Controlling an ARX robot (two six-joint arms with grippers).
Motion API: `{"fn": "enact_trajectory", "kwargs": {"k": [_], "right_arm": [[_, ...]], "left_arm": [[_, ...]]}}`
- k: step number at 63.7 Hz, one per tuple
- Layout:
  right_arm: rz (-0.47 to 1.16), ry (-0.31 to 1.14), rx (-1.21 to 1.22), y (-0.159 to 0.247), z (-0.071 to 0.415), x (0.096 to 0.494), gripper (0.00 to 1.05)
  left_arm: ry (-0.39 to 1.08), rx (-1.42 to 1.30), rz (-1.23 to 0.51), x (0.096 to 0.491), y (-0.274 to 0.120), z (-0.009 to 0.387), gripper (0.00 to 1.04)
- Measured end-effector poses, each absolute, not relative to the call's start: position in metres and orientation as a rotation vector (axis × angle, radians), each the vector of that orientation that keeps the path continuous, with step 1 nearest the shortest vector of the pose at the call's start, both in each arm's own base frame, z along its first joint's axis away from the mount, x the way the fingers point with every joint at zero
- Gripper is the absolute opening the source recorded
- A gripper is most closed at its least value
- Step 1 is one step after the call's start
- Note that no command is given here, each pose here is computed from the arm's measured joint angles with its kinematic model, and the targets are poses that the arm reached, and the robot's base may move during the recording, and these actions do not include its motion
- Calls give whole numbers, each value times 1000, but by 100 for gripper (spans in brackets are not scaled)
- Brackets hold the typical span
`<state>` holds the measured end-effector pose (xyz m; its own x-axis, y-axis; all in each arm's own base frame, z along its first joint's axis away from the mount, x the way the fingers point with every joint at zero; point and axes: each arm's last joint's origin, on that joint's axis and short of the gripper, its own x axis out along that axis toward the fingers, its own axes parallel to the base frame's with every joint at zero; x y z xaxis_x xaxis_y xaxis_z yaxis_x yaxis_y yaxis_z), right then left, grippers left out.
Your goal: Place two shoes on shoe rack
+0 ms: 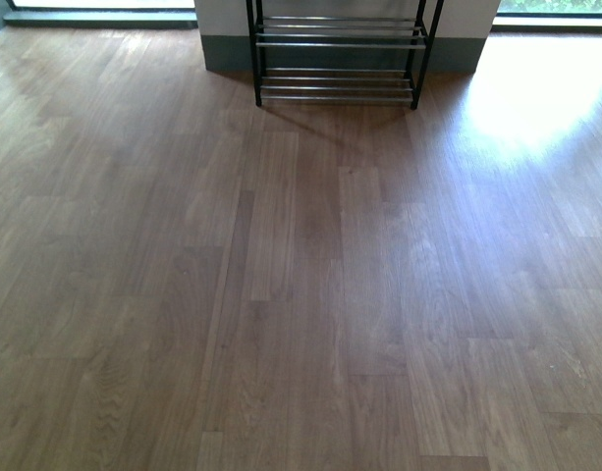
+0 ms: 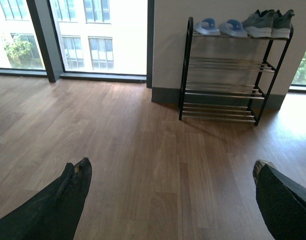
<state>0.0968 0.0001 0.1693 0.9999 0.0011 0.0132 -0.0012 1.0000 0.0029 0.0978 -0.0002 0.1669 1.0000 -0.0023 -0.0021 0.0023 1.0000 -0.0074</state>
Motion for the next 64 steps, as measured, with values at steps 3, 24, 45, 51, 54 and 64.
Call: {"fn": "enact_trajectory", "kwargs": {"k": [3, 24, 45, 51, 54, 64], "right_arm": [[1, -13, 2, 0, 169, 97, 96], [1, -13, 2, 0, 169, 97, 96], [1, -13, 2, 0, 169, 97, 96], [1, -13, 2, 0, 169, 97, 96], [1, -13, 2, 0, 169, 97, 96], [1, -13, 2, 0, 169, 97, 96]], "left_arm": [[2, -7, -2, 98, 0, 167, 95], [2, -7, -2, 98, 0, 167, 95], [2, -7, -2, 98, 0, 167, 95], [2, -7, -2, 98, 0, 167, 95], [2, -7, -2, 98, 0, 167, 95], [2, -7, -2, 98, 0, 167, 95]]}}
